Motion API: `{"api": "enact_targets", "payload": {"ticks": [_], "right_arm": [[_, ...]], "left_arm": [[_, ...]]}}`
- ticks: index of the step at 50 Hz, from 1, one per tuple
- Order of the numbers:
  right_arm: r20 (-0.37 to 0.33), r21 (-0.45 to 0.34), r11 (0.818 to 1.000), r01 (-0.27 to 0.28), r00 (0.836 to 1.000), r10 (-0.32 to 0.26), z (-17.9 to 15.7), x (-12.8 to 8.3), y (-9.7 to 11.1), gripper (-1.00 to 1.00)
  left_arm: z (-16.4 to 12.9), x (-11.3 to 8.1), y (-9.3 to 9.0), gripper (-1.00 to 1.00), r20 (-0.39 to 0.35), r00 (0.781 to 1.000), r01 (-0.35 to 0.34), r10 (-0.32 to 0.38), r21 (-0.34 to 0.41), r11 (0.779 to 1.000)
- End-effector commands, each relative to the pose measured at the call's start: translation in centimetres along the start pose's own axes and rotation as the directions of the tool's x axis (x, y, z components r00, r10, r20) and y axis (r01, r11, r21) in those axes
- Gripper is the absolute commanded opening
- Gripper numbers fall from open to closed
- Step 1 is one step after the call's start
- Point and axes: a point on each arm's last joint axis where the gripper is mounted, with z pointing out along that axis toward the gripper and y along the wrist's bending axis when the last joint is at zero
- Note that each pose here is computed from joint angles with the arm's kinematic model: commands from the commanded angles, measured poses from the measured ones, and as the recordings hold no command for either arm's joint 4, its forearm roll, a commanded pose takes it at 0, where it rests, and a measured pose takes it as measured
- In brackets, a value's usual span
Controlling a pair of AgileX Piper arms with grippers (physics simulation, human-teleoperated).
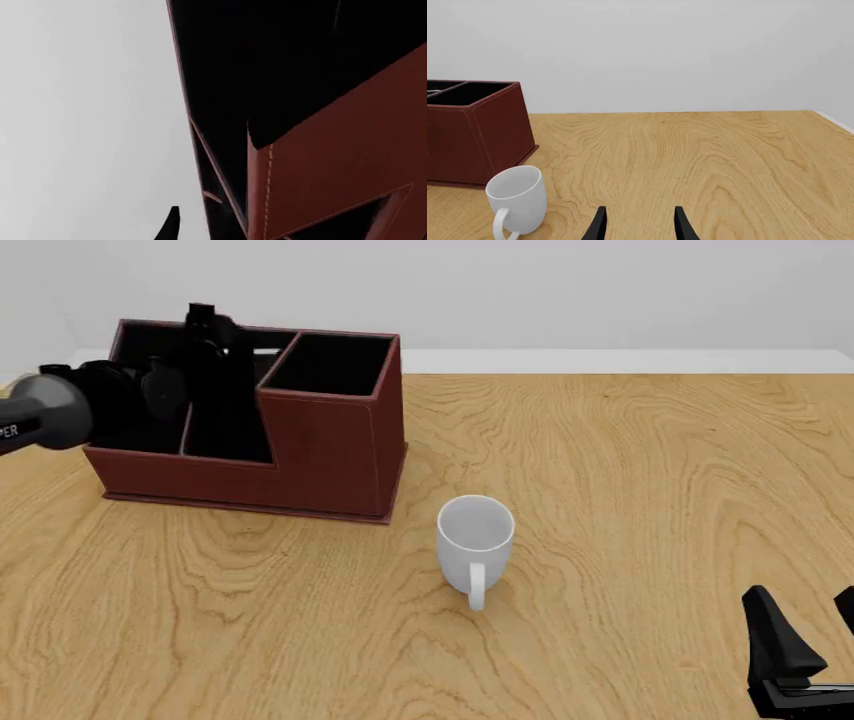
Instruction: Pick up the book and place it in the front compartment of the caddy.
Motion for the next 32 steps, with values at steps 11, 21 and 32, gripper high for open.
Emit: {"api": "enact_targets", "payload": {"ticks": [11,21,32], "right_arm": [[0.0,0.0,1.0,0.0,1.0,0.0,0.0,0.0,0.0,1.0],[0.0,0.0,1.0,0.0,1.0,0.0,0.0,0.0,0.0,1.0],[0.0,0.0,1.0,0.0,1.0,0.0,0.0,0.0,0.0,1.0]], "left_arm": [[2.3,0.6,4.4,1.0,-0.062,0.998,-0.054,0.033,-0.375,0.925],[0.9,-1.1,6.6,1.0,0.013,0.998,0.054,-0.054,-0.458,0.887],[-11.0,-4.7,8.5,1.0,0.248,0.951,0.302,-0.185,-0.612,0.731]]}}
